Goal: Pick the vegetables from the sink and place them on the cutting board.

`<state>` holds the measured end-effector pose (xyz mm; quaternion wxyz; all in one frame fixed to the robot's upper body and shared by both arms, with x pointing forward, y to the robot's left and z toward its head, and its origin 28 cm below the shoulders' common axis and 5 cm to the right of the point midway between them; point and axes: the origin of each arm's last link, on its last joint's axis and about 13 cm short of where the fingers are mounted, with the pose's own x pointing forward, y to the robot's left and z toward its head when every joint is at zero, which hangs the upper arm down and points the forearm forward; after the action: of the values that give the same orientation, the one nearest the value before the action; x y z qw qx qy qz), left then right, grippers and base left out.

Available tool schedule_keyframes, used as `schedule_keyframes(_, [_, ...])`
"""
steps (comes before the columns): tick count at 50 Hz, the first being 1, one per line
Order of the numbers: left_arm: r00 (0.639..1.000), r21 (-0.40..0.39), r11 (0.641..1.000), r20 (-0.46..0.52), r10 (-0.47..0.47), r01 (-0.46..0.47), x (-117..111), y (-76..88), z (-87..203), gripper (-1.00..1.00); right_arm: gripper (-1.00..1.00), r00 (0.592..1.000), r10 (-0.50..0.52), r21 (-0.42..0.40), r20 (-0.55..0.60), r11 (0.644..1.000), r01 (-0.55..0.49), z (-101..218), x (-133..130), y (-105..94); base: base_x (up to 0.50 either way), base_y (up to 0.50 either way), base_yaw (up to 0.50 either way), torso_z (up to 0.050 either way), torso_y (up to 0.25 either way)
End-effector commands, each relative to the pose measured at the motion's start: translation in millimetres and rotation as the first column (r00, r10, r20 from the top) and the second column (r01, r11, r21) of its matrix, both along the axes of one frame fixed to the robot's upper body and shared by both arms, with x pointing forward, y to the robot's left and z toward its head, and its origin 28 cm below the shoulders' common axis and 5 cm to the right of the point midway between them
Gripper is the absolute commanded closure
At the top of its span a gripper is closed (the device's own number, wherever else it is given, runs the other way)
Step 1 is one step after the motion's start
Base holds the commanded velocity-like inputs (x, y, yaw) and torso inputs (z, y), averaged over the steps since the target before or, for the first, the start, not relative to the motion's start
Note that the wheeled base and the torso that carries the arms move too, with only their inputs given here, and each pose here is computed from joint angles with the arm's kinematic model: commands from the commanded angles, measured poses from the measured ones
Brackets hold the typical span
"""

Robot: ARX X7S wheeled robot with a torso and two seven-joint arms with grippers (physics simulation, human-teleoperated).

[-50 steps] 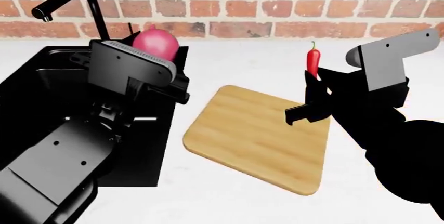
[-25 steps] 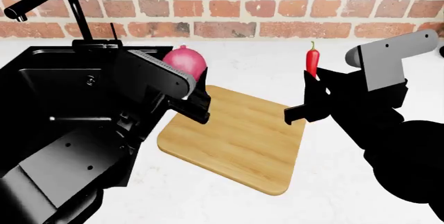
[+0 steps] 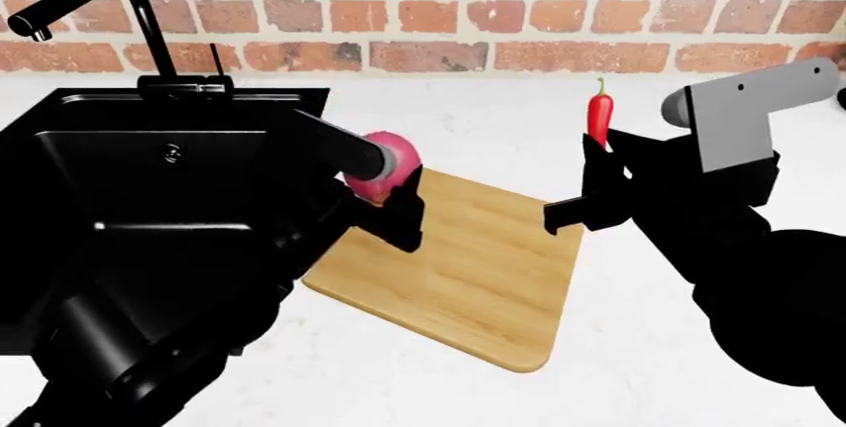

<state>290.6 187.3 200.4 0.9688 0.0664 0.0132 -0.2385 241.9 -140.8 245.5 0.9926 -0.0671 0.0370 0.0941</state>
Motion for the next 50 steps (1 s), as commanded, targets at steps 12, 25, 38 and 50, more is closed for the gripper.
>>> schedule_keyframes(12, [0.995,0.067,0.997,-0.090,0.047,-0.041,8,-2.3,-20,1.00,1.00,1.000,0.006,0.010,-0.010,1.000,-0.006,-3,2,0.3,0.00,0.00,0.00,0.000,0.000])
schedule_keyframes(25, [0.997,0.080,0.997,-0.075,0.013,-0.007,4,-4.9,-22,1.00,1.00,1.000,0.007,0.013,-0.013,1.000,-0.007,-4,2,-0.3,0.00,0.00,0.00,0.000,0.001])
schedule_keyframes(38, [0.998,0.082,0.997,-0.060,0.004,0.000,3,-4.6,-22,-1.00,1.00,1.000,0.010,0.020,-0.015,1.000,-0.009,-5,4,-0.1,0.00,0.00,0.00,0.000,0.000])
schedule_keyframes(50, [0.998,0.082,0.997,-0.054,0.008,-0.004,3,-4.4,-21,-1.00,1.00,1.000,0.009,0.021,-0.015,1.000,-0.009,-5,3,0.0,0.00,0.00,0.00,0.000,0.000])
